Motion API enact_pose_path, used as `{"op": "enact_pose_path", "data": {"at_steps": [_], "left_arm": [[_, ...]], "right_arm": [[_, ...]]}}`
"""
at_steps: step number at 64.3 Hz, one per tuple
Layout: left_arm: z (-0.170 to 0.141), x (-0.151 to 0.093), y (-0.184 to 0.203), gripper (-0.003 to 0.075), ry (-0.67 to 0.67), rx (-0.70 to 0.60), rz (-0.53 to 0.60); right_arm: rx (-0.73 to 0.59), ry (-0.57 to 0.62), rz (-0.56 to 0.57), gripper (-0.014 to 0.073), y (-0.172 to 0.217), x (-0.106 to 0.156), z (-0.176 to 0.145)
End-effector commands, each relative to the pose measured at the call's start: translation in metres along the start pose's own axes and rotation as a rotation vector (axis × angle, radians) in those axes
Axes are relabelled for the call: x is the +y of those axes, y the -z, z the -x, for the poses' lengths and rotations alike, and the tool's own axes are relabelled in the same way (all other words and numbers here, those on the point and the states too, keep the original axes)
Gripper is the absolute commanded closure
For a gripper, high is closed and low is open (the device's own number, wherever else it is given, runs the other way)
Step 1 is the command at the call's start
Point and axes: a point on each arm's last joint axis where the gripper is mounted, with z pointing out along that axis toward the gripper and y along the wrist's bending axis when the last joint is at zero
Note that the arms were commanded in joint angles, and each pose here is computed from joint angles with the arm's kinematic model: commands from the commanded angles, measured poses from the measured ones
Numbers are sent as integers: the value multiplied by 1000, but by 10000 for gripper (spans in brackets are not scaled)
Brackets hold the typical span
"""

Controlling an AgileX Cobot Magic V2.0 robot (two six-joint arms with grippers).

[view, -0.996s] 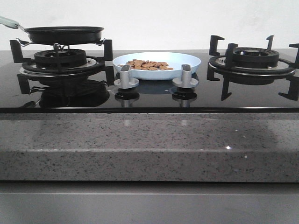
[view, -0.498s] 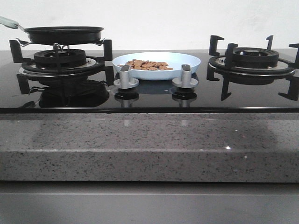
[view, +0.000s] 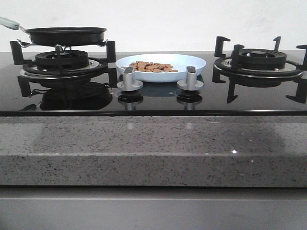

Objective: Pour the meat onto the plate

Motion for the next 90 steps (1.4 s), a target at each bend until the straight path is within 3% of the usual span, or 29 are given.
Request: {"op": "enact_pose_path", "data": {"at_steps": [1,16,84,90], "left_arm": [[9,0,3,741,18,-154,-9],[6,2,6,741,15,-248,14],[5,2,6,741,17,-246,13],[5,2,6,741,17,-246,13]], "right_arm": [[-74,-8,21,709,5,4,11],[-72,-8,21,709,5,4,10],[-66,-8,22,709,5,4,10],[-136,45,-37,709,9,0,10]]}}
